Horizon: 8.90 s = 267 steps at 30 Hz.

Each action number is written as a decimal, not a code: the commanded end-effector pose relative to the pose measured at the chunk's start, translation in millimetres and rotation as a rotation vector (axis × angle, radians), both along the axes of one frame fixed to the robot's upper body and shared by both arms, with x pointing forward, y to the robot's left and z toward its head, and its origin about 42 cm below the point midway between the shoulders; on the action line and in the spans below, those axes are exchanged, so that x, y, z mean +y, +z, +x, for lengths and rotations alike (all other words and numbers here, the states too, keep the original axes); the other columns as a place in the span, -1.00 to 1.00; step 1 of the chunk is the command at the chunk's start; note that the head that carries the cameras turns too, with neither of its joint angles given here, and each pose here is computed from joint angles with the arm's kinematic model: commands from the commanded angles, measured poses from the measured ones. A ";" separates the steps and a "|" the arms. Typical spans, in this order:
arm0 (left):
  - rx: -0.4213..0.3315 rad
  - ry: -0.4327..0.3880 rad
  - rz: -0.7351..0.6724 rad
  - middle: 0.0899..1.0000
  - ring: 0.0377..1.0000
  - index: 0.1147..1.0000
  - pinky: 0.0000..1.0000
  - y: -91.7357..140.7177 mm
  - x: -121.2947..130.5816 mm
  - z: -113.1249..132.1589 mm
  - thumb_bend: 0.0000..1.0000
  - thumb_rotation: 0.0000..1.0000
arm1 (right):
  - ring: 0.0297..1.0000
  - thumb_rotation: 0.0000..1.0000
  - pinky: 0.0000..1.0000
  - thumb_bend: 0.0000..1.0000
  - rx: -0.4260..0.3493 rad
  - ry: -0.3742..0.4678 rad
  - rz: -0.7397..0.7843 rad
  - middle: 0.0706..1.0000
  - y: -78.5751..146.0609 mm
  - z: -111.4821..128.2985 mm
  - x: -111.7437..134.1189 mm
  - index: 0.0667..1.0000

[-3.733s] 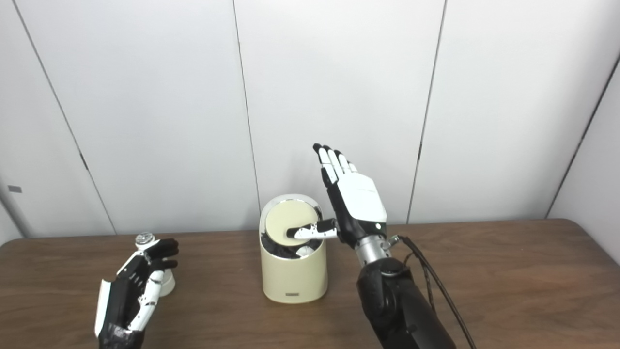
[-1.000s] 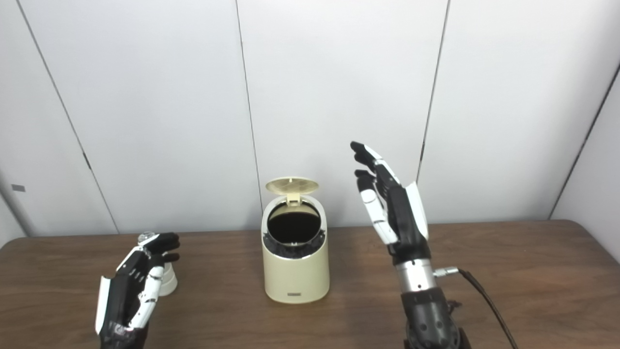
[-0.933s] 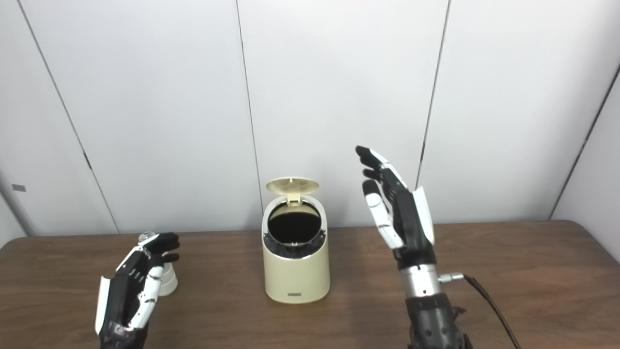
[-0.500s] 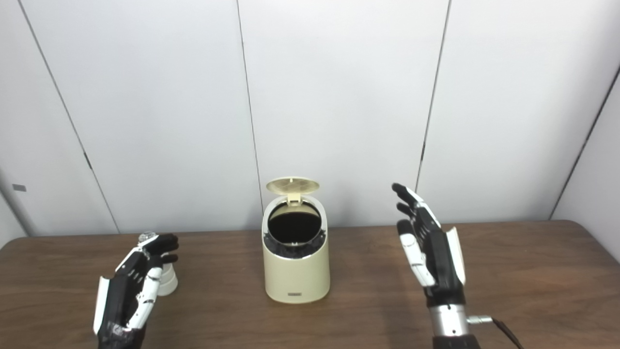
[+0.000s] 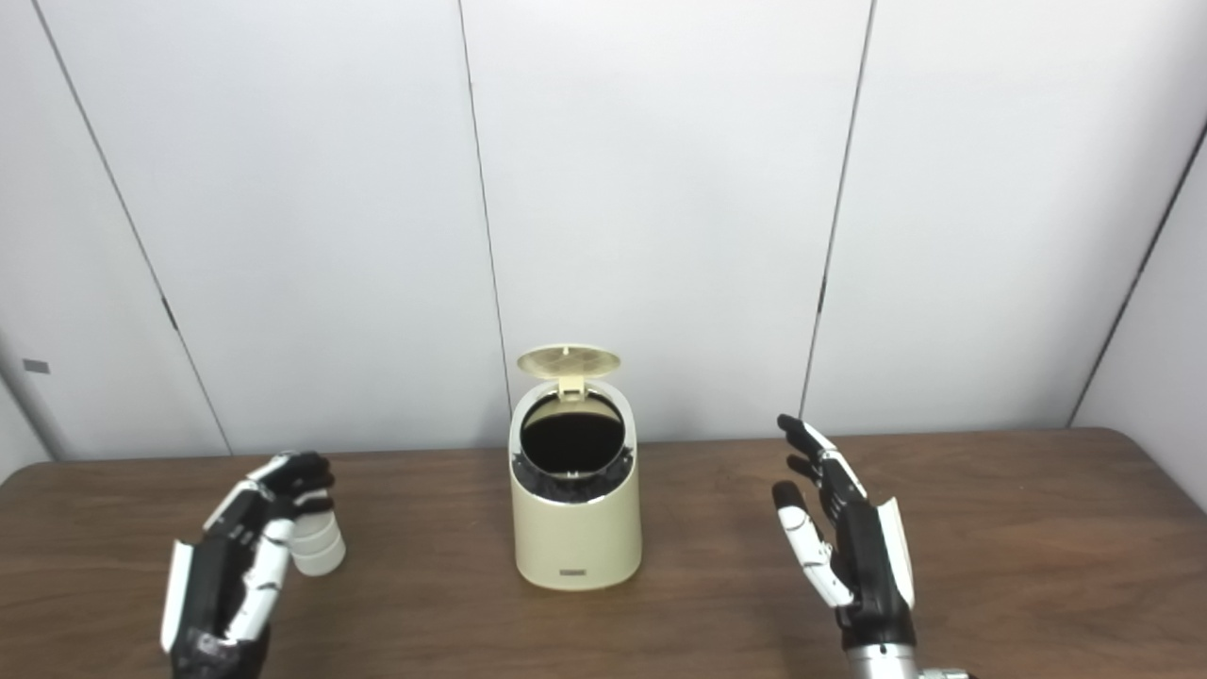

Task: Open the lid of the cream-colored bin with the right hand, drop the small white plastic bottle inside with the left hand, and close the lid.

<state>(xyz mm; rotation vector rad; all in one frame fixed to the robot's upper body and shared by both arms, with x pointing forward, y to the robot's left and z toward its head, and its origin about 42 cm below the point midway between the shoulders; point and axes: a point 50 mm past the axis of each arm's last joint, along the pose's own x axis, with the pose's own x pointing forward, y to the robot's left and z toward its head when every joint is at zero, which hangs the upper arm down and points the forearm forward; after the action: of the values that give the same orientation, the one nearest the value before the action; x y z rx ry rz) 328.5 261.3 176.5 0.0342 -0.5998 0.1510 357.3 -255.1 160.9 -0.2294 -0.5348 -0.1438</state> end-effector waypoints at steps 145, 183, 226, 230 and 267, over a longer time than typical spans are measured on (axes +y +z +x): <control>0.274 0.474 0.195 -0.11 -0.10 -0.22 -0.26 -6.2 37.5 105.6 0.01 -1.00 | 0.44 0.33 -0.19 -1.00 -0.150 0.078 -0.047 0.47 82.0 -29.7 8.0 0.32; -0.517 0.172 0.479 -0.19 0.41 -0.10 1.00 127.9 -69.3 58.4 0.04 -1.00 | 0.88 -1.00 0.86 -1.00 -0.036 -0.014 -0.020 0.84 36.2 -6.3 5.2 0.73; -0.502 0.135 0.646 -0.15 0.39 -0.16 1.00 96.9 -114.3 141.6 0.05 -1.00 | 0.71 0.37 0.57 -0.59 -0.089 -0.062 -0.043 0.67 9.5 9.3 22.5 0.59; -0.497 0.141 0.652 -0.14 0.40 -0.17 1.00 94.6 -119.0 147.0 0.05 -1.00 | 0.71 0.37 0.59 -0.57 -0.080 -0.058 -0.041 0.67 7.0 10.3 21.8 0.59; -0.407 0.071 0.695 -0.04 0.43 -0.15 1.00 84.6 -109.7 145.2 0.04 -0.85 | 0.71 0.30 0.56 -0.53 -0.089 -0.056 -0.052 0.67 10.2 9.1 24.6 0.60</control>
<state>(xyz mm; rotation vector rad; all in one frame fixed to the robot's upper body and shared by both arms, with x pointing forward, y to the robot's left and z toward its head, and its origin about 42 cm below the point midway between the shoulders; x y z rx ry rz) 468.8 155.1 232.1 0.7472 -0.9519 -0.0060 363.0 -236.3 158.4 -0.3071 -0.5502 -0.2031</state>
